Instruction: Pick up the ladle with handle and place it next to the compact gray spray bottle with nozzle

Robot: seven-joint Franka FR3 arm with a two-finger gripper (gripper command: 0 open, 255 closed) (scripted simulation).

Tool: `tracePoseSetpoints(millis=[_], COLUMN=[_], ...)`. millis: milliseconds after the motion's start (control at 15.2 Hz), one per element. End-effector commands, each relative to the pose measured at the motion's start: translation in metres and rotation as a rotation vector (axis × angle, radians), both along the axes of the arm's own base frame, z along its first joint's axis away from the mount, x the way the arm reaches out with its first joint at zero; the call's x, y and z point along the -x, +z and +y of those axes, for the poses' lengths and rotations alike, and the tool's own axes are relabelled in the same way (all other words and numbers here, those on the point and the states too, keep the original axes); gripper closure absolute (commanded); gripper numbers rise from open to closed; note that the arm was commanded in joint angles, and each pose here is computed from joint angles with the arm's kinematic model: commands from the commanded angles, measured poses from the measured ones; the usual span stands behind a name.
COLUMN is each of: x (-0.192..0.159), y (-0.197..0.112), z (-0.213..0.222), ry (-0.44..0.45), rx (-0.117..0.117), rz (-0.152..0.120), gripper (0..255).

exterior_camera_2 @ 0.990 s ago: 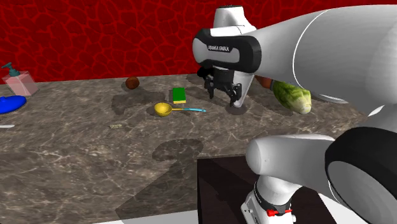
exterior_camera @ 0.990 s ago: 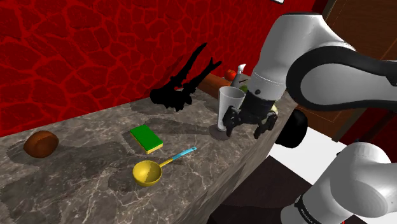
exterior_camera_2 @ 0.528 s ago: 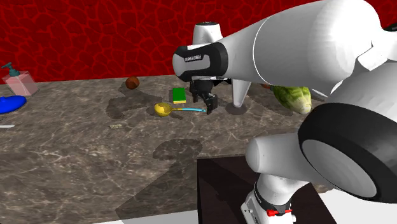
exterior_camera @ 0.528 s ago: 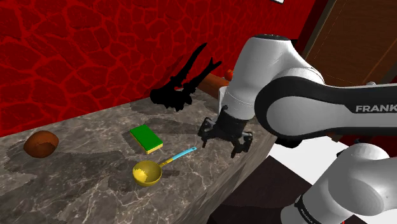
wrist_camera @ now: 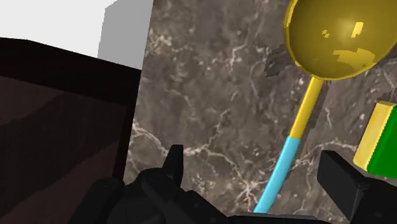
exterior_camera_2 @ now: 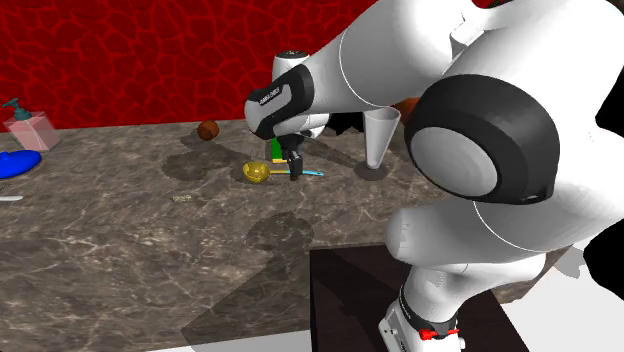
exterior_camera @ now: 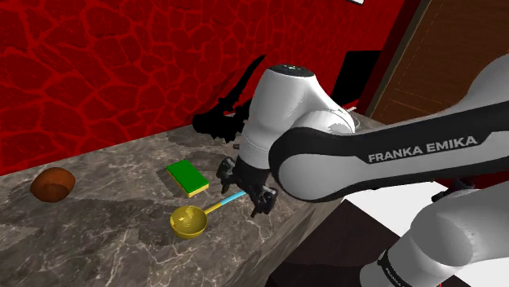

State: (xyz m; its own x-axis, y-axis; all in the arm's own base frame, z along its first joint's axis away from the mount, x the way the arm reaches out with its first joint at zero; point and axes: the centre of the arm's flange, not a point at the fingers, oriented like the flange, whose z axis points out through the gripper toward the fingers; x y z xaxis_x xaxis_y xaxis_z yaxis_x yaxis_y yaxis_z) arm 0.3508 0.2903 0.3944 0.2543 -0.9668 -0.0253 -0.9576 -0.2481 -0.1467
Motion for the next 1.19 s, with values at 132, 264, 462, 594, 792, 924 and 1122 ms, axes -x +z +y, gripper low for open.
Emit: tracePoseSetpoints(millis=[132,264,462,594,792,924,1122], x=[-0.035,-0.044,-0.047,-0.049,-0.051,-0.051,-0.051], y=[-0.019,-0.024,-0.039,-0.050,-0.063,-0.063,-0.063], z=[0.032,0.039,0.040,0.041,0.042,0.042,0.042], ry=[-0.173,-0.217,-0.217,-0.217,-0.217,-0.217,-0.217], rx=[-0.048,-0.059,-0.059,-0.059,-0.059,-0.059,-0.059], rz=[-0.016,-0.021,-0.021,-0.021,-0.021,-0.021,-0.021], gripper=[0,0,0,0,0,0,0])
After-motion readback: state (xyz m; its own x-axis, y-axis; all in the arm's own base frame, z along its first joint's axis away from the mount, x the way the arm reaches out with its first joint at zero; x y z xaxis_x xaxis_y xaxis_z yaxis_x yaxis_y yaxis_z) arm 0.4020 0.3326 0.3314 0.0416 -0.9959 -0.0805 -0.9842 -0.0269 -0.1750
